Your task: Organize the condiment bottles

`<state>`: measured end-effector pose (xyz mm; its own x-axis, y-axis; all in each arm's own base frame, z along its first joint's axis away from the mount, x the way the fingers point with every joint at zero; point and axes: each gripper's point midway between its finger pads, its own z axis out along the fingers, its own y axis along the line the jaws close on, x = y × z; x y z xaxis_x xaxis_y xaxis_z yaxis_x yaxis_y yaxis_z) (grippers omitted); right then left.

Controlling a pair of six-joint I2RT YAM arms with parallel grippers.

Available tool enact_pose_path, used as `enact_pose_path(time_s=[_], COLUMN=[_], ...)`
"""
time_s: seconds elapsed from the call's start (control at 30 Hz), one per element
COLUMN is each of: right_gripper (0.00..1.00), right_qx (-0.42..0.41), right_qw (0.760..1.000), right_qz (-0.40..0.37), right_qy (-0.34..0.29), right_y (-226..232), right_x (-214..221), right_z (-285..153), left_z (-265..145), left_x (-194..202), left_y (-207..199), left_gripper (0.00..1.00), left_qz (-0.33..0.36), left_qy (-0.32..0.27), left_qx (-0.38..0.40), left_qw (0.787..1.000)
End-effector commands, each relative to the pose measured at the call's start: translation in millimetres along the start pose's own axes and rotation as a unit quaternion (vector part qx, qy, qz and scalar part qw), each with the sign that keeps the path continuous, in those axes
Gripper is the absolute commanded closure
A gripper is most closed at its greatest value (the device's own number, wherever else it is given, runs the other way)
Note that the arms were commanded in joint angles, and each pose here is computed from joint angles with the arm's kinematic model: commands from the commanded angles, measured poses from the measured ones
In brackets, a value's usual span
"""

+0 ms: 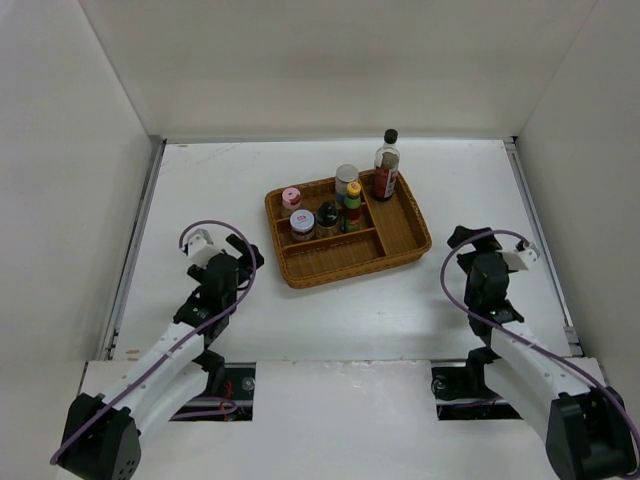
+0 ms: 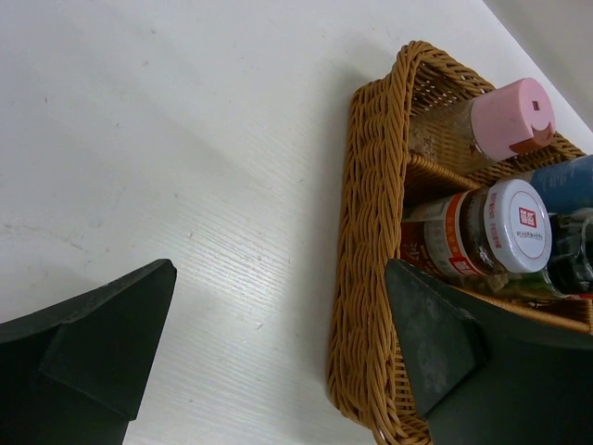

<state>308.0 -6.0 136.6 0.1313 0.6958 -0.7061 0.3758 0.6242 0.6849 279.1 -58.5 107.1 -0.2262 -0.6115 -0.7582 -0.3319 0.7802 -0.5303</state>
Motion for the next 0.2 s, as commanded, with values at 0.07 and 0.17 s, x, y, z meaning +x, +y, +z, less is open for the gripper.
enact_pose_path(time_s=[0.07,0.17], right_gripper=[0.0,0.0], right_qx=[-0.01,-0.009], right_qw=[1.0,1.0], right_qz=[0.004,0.001], right_qy=[-0.009,-0.001], right_y=[6,5], right_x=[-2,2], right_z=[3,5], left_z=[1,2], left_x=[-18,-18], left_y=[-26,-31], left_gripper=[0.0,0.0], left_qz=[-0.013,-0.007], left_qy=[-0.015,-0.011], left_qx=[0.029,0.028], left_qw=[0.999,1.0])
